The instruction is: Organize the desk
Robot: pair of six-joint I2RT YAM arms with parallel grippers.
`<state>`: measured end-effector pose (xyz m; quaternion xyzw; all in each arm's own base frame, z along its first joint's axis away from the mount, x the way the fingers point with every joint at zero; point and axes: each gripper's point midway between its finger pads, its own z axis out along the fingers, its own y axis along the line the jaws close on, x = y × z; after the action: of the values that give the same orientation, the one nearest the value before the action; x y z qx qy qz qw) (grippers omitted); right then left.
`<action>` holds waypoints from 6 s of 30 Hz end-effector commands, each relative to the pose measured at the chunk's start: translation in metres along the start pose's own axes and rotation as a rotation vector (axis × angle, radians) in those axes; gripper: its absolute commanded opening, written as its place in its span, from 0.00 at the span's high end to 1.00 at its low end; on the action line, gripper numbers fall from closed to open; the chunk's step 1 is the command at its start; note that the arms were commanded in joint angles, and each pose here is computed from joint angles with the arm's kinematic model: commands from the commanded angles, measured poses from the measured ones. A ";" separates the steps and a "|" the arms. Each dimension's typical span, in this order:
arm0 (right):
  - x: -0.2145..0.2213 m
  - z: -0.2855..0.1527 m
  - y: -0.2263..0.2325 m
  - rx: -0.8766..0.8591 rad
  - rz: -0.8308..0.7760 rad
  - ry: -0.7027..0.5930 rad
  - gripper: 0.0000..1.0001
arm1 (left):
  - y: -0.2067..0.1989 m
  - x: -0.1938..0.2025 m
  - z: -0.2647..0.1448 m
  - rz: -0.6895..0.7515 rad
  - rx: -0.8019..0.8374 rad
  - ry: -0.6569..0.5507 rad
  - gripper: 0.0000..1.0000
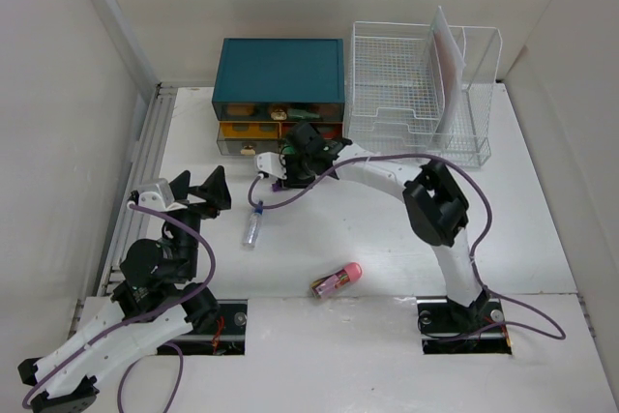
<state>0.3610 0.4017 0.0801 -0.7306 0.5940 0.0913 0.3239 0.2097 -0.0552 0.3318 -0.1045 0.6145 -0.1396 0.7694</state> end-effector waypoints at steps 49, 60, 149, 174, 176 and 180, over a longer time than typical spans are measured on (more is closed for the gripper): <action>0.018 0.040 0.025 -0.146 -0.082 0.188 0.44 | -0.013 -0.011 -0.002 -0.045 0.075 -0.034 0.28; 0.012 0.038 0.021 -0.155 -0.057 0.190 0.44 | -0.013 -0.011 -0.002 -0.045 0.075 -0.034 0.28; -0.019 -0.127 -0.113 0.570 0.092 0.080 0.52 | -0.011 -0.003 0.001 -0.016 0.055 -0.017 0.28; -0.094 -0.085 0.057 -0.225 -0.448 -0.449 0.48 | 0.000 -0.011 -0.003 -0.031 0.026 -0.048 0.28; -0.101 -0.083 0.055 -0.248 -0.479 -0.470 0.48 | 0.001 -0.015 -0.004 -0.045 0.027 -0.060 0.28; -0.100 -0.060 0.060 -0.306 -0.497 -0.465 0.46 | 0.001 -0.015 -0.004 -0.045 0.027 -0.060 0.28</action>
<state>0.2728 0.4270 0.1316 -0.8449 0.3474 0.2361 0.3313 0.2041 -0.0535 0.3381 -0.1015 0.6007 -0.1582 0.7771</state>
